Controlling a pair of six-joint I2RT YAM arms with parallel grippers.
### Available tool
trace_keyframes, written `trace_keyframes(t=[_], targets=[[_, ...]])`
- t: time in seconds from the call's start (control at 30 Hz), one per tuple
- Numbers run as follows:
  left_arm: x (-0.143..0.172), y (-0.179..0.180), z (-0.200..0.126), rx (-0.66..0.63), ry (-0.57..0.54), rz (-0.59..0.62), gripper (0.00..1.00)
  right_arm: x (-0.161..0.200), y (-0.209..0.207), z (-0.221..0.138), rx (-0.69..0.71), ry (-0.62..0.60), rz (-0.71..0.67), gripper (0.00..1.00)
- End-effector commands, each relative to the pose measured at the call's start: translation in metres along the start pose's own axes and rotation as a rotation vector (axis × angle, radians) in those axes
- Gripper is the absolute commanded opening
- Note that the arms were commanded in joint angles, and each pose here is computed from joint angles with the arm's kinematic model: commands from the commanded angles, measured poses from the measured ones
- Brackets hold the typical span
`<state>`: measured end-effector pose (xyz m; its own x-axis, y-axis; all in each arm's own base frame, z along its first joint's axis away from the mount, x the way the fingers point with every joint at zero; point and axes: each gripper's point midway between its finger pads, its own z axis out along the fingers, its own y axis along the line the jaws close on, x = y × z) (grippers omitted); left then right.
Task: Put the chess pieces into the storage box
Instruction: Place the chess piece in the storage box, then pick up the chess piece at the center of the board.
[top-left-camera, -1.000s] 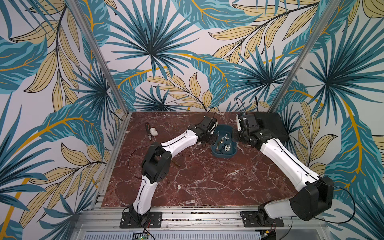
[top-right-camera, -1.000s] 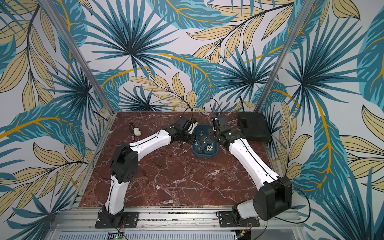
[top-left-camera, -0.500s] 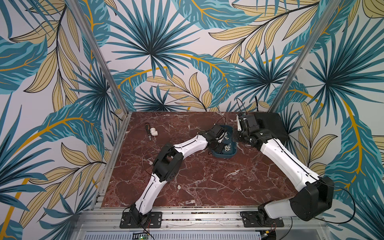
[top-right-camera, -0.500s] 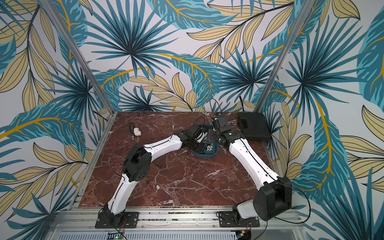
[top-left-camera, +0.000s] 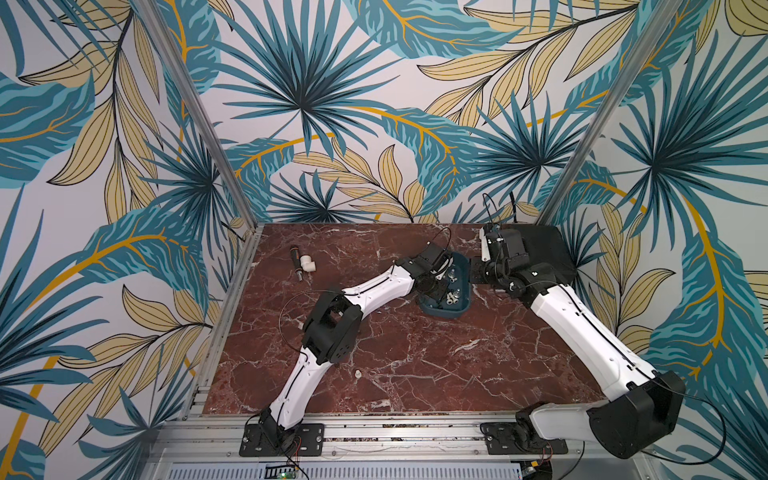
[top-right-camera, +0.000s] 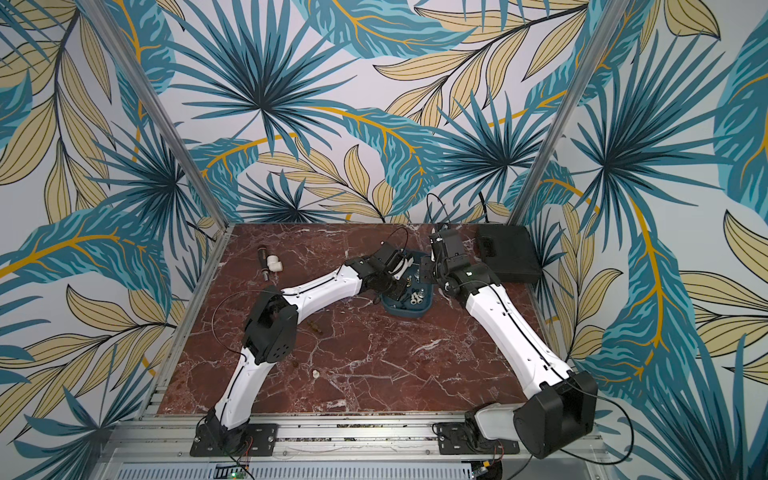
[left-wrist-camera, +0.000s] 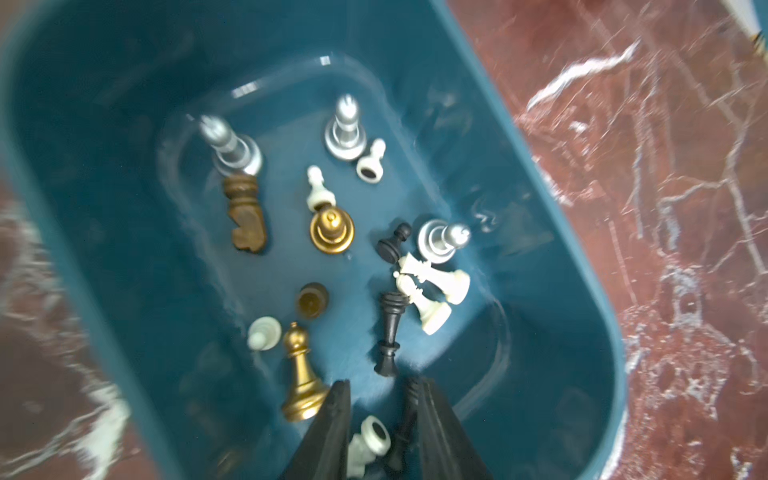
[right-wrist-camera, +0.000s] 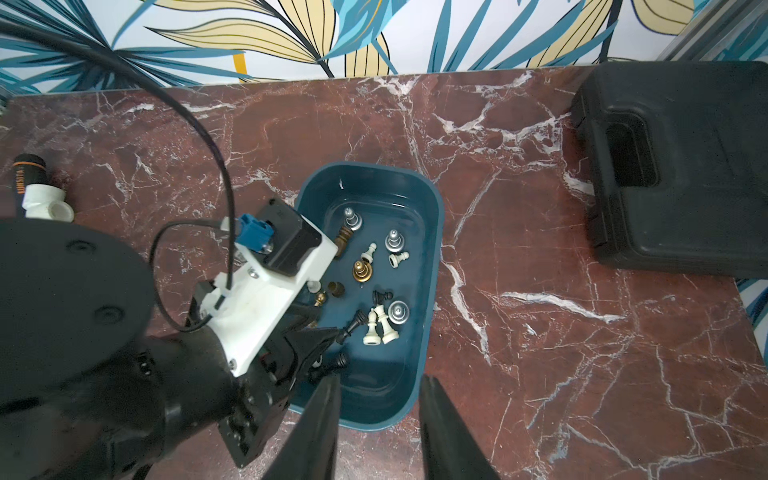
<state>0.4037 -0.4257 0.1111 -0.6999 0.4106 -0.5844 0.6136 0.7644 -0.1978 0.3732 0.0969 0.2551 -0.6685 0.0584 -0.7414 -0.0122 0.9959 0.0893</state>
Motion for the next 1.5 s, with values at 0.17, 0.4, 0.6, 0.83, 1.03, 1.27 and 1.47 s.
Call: trace_keyframes(t=[0.17, 0.4, 0.6, 0.83, 1.03, 1.27, 1.47], targets=[[-0.037, 0.02, -0.137, -0.175, -0.264, -0.01, 0.32, 0.022, 0.051, -0.022, -0.197, 0.019, -0.068, 0.37], [0.032, 0.116, -0.214, -0.483, -0.3, -0.207, 0.31, 0.049, 0.133, -0.013, -0.353, 0.064, -0.177, 0.37], [0.104, 0.188, -0.271, -0.663, -0.31, -0.407, 0.31, 0.095, 0.211, 0.014, -0.495, 0.185, -0.279, 0.37], [0.142, 0.222, -0.316, -0.794, -0.35, -0.502, 0.31, 0.153, 0.277, 0.046, -0.575, 0.32, -0.403, 0.37], [0.141, 0.23, -0.336, -0.848, -0.402, -0.511, 0.31, 0.189, 0.302, 0.075, -0.566, 0.414, -0.472, 0.37], [0.138, 0.23, -0.34, -0.843, -0.427, -0.512, 0.31, 0.207, 0.308, 0.104, -0.513, 0.459, -0.535, 0.38], [0.14, 0.23, -0.34, -0.844, -0.428, -0.512, 0.31, 0.223, 0.309, 0.119, -0.492, 0.504, -0.571, 0.38]])
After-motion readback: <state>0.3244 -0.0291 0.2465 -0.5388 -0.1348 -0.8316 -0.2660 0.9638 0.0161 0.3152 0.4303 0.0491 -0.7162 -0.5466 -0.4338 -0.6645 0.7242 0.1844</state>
